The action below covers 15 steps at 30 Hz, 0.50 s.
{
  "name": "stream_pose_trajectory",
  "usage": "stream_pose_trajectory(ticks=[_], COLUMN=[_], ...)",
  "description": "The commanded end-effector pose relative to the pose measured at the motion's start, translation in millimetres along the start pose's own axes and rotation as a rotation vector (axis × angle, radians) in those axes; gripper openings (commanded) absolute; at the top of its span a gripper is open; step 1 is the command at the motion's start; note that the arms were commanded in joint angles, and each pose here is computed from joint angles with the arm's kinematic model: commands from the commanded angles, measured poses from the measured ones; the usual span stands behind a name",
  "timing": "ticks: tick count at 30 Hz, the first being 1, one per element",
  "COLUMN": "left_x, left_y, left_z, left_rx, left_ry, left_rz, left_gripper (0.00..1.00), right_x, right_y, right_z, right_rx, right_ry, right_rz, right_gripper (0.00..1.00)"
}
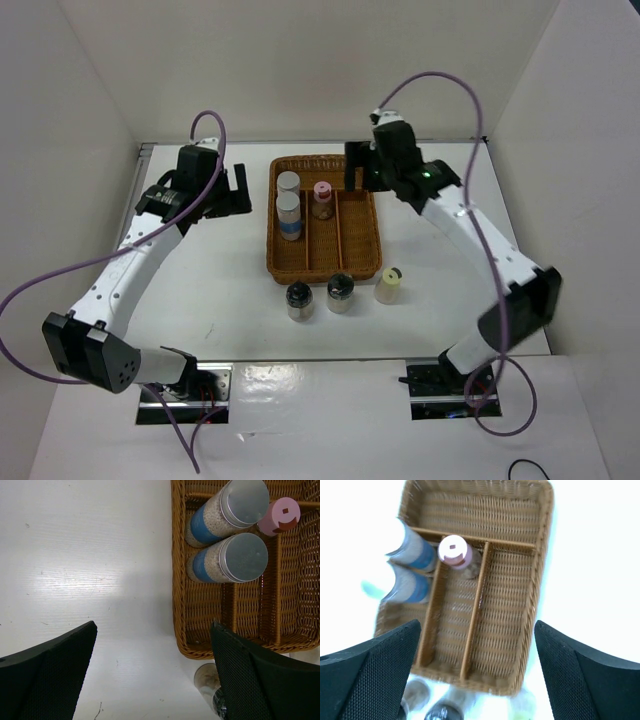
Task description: Organize the condiment bottles
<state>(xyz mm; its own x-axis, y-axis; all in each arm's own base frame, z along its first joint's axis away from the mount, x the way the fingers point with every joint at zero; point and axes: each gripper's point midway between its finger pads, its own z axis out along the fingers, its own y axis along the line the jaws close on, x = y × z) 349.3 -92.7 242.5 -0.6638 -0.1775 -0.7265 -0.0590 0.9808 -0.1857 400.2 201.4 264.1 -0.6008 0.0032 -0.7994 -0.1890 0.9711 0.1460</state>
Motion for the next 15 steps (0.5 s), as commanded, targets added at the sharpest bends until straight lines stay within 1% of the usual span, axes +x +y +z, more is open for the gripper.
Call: stream_pose_trajectory(ticks=[1,2,3,4,6,7,8,9,10,11,13,15], left_x=[-6,-6,-6,-2,1,1,4,9,7,10,11,14], left_y=[-3,-3,-3,-2,-3,-5,-4,-4,-4,-3,-3,-3], left_z=[0,0,0,2,1,-3,-4,-2,-5,-6,-8,-9], left_rx=[0.035,0.035,0.035,0.031,0.042,0.055,0.055,0.059,0.063,0.062,0.063,0.071], left_ry=[-0.033,-0.033,-0.033,-0.023,-0.017,-0.022,-0.019,-0.004,-0.014,-0.013,-0.014,-0.011], left_rz=[0.022,0.022,0.022,0.023,0.023,0.023,0.014,0.015,0.014,0.014,0.005,0.005], left_gripper=[1.00,1.00,1.00,1.00,1.00,1.00,1.00,1.00,1.00,1.00,1.00,1.00], right_x=[19,46,60,91,120,142,151,158,174,174,187,187], right_y=[-14,-24,-33,-45,-52,-59,-61,-60,-64,-65,-69,-65], right_z=[-50,-47,-49,-50,-54,-59,-62,-64,-66,-72,-75,-77], right_rx=[0.015,0.054,0.088,0.153,0.194,0.224,0.239,0.239,0.258,0.252,0.265,0.243], right_ry=[-0.017,0.042,0.074,0.160,0.237,0.292,0.306,0.315,0.346,0.331,0.345,0.348], right_rz=[0.048,0.087,0.119,0.159,0.192,0.206,0.242,0.247,0.252,0.265,0.283,0.290], right_gripper=[0.98,0.98,0.98,0.98,0.98,0.98,0.98,0.98,0.98,0.98,0.98,0.96])
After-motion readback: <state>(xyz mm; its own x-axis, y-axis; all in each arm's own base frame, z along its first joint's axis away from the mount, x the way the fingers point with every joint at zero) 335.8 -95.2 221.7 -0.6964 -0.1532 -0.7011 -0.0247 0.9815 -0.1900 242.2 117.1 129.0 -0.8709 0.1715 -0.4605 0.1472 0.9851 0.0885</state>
